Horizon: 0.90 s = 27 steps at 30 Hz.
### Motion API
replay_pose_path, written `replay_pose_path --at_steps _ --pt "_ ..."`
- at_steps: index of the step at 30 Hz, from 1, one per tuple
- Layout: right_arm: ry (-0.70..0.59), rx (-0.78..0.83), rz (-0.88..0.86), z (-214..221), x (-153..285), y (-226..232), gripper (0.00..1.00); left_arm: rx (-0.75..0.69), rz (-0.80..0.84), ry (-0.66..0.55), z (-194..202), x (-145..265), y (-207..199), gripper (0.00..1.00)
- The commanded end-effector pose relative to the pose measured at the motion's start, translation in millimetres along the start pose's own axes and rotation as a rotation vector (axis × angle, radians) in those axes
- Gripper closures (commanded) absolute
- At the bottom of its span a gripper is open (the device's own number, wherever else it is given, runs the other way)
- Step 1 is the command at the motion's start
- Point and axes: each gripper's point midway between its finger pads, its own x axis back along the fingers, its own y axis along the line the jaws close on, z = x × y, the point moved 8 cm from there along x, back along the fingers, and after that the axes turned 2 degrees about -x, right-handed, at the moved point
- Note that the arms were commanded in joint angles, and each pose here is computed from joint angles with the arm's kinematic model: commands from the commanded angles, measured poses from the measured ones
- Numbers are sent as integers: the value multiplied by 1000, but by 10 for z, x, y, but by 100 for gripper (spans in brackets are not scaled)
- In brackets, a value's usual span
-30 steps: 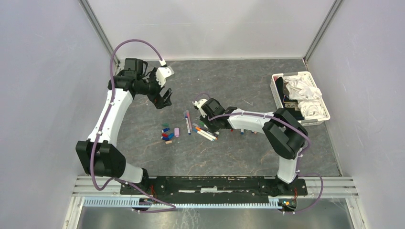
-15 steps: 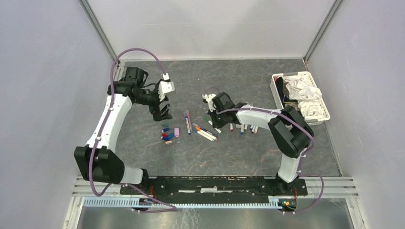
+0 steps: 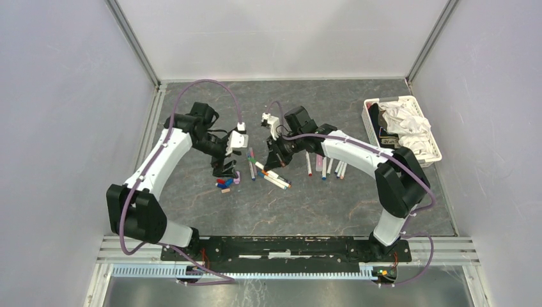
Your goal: Open the pen caps
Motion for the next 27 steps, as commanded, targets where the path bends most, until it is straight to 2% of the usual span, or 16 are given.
replay_pose_path --at_steps 1,15,22,26,27 --pt "31 27 -228 -53 15 294 100 -99 5 20 -31 -119 -4 11" --pt "75 21 -361 -75 -118 375 100 -168 -2 59 -29 -255 -51 21" --pt "61 9 -399 -130 -156 383 100 -169 50 75 -7 -310 -133 50" --pt "64 -7 -400 -134 -192 364 100 -165 56 94 9 -314 -135 62" --pt "67 -12 -402 -131 -206 359 98 -165 56 97 9 -314 -134 66"
